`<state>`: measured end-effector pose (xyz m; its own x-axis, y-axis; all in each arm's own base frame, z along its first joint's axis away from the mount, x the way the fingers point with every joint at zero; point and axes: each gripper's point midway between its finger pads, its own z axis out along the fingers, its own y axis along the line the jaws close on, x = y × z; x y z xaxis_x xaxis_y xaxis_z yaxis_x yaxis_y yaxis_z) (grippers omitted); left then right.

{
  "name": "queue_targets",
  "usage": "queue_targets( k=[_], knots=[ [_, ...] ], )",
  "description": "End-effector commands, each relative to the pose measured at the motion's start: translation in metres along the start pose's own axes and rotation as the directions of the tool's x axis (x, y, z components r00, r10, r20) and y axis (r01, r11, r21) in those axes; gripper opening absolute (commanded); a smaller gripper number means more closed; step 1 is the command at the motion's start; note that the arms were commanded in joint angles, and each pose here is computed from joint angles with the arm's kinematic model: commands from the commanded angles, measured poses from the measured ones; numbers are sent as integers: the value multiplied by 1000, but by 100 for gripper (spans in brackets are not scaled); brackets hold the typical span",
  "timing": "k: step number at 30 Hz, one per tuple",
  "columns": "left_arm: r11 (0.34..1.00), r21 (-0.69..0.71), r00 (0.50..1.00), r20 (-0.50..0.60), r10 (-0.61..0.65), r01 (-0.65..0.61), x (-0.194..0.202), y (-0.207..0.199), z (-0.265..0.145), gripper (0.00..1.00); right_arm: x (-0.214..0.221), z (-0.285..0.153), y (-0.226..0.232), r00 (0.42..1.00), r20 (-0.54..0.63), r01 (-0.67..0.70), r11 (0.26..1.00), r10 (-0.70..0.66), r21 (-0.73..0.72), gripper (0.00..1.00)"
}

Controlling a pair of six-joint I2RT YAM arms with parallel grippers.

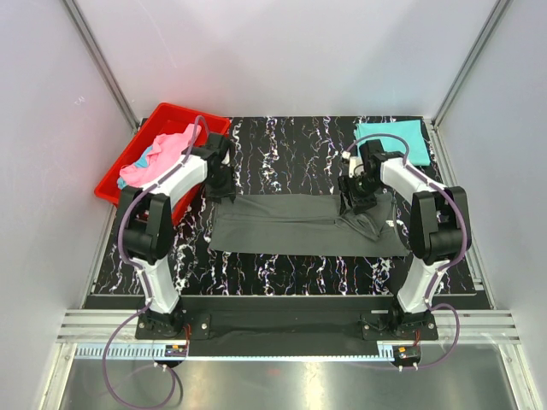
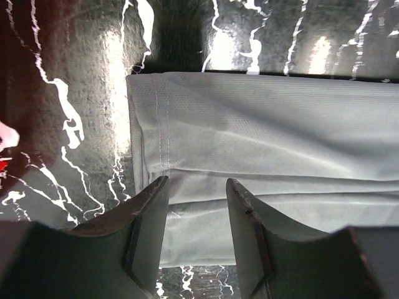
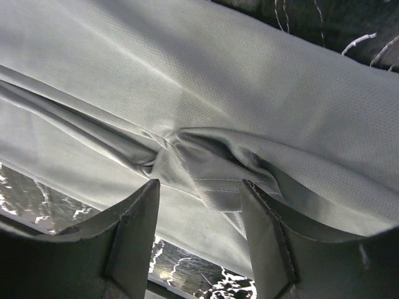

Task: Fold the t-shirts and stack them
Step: Fold the tshirt

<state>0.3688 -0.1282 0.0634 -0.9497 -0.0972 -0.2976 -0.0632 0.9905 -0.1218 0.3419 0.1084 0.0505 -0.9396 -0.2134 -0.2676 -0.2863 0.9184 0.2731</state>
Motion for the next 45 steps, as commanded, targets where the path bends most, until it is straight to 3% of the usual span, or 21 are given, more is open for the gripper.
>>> queue_targets(
  k=[1, 9, 15, 19, 22, 23, 26, 29, 37, 45],
  knots=[
    [998, 66, 992, 126, 9, -18, -31, -13, -32, 48, 4, -9, -5, 998, -7, 55, 996, -55, 74, 61],
    [975, 221, 994, 111, 7, -31, -26, -43, -26, 49, 2, -10, -7, 993, -29, 115, 978, -112, 171, 52],
    [968, 252, 999, 47, 7, -18, -18, -48, -5, 49, 4, -9, -4, 983, -22, 183, 963, -182, 199, 61],
    [967, 254, 1000, 25, 14, -20, -14, -48, 2, 49, 3, -17, -12, 976, -4, 211, 944, -217, 252, 60],
    [967, 255, 1000, 27, 11, -18, -15, -49, 4, 49, -3, -21, -14, 975, 3, 212, 939, -221, 272, 54],
    [967, 254, 1000, 27, 11, -17, -16, -50, 7, 49, -3, -21, -14, 976, -1, 212, 939, -220, 271, 40],
    [969, 249, 1000, 6, -2, 1, -15, -49, 17, 49, -8, -25, -15, 975, 4, 213, 931, -224, 297, 15],
    [975, 222, 1000, -23, -13, 18, -9, -45, 30, 49, -8, -27, -6, 973, 9, 221, 935, -232, 277, 0],
    [986, 162, 998, -52, -22, 30, -3, -34, 47, 49, 0, -42, 42, 994, -13, 113, 985, -112, 131, 0],
    [989, 144, 998, -54, -23, 30, -1, -31, 47, 50, 46, -8, 40, 973, -228, -11, 987, 47, 157, 2]
  ],
)
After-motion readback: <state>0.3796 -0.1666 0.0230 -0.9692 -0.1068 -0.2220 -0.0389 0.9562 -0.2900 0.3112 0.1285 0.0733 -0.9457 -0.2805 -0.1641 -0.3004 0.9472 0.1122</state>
